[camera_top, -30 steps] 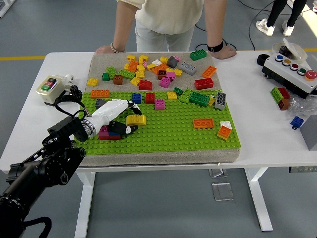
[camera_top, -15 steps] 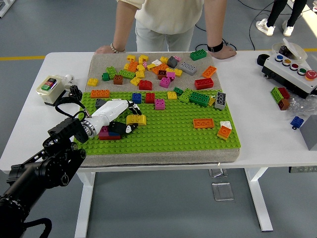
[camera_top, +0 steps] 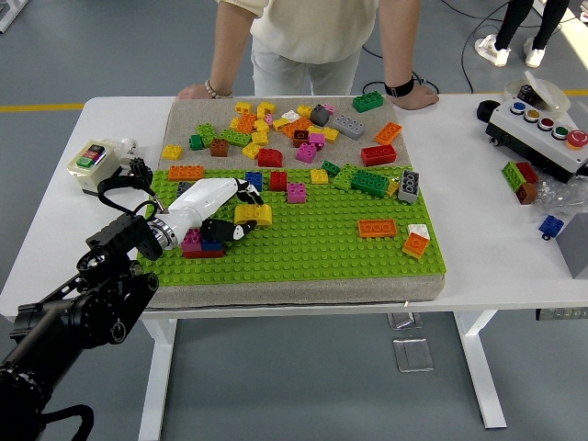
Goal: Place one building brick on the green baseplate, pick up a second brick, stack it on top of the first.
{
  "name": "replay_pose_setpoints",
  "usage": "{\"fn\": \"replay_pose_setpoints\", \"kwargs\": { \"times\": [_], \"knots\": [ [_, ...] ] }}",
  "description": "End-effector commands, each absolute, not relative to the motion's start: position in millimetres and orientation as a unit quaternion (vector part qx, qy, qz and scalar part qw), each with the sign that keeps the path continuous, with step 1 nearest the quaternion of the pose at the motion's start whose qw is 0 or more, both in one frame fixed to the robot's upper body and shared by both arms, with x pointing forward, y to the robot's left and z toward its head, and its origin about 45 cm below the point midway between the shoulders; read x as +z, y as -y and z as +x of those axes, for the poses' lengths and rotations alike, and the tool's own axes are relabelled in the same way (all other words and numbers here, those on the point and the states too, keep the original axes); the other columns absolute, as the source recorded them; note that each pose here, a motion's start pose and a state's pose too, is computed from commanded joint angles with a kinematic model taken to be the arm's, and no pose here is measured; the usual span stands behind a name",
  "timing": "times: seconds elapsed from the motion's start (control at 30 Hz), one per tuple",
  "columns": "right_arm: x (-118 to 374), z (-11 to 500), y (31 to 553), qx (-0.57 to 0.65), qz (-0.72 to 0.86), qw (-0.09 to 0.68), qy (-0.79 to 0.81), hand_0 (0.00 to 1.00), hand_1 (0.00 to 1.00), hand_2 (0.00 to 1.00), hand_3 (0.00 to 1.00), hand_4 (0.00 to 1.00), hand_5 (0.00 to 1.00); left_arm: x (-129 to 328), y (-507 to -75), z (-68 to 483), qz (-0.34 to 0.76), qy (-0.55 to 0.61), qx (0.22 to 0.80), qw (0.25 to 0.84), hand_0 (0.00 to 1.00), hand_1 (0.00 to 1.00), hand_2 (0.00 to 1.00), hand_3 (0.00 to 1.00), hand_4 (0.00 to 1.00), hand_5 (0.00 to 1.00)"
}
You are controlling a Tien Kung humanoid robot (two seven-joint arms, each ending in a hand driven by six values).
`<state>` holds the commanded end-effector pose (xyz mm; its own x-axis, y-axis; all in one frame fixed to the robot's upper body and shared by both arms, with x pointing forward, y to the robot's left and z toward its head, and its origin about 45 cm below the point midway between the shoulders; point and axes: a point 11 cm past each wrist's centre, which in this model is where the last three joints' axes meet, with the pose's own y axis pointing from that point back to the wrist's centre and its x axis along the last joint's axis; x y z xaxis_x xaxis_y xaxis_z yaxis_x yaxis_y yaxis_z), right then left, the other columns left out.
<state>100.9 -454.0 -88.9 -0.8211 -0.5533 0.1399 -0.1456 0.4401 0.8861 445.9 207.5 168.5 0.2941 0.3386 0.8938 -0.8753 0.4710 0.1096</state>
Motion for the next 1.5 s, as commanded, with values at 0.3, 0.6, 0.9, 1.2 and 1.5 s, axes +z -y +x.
{"fn": "replay_pose_setpoints", "kwargs": {
  "times": [0.3,0.6,0.9,1.2,1.5],
  "knots": [
    [-88,100,456,-0.486,0.211,0.206,0.823,0.741,0.66,0.713,0.605,0.923,0.504,186,-206,445,0.295,0.449,0.407,0.739,0.759,0.633,0.565,0.547,0.539,0.002],
    [-88,99,457,-0.485,0.209,0.203,0.825,0.741,0.661,0.713,0.605,0.923,0.504,202,-205,438,0.284,0.465,0.403,0.735,0.759,0.63,0.566,0.545,0.54,0.002],
    [-87,99,459,-0.486,0.207,0.199,0.826,0.742,0.66,0.713,0.604,0.922,0.503,220,-210,430,0.277,0.484,0.399,0.728,0.76,0.626,0.567,0.543,0.549,0.002],
    [-87,97,460,-0.486,0.206,0.197,0.826,0.742,0.66,0.713,0.604,0.923,0.503,218,-231,417,0.295,0.495,0.392,0.717,0.76,0.626,0.567,0.543,0.547,0.002],
    [-87,95,462,-0.486,0.204,0.196,0.827,0.742,0.66,0.713,0.604,0.922,0.502,217,-249,408,0.311,0.497,0.391,0.71,0.76,0.624,0.566,0.541,0.547,0.002]
  ]
}}
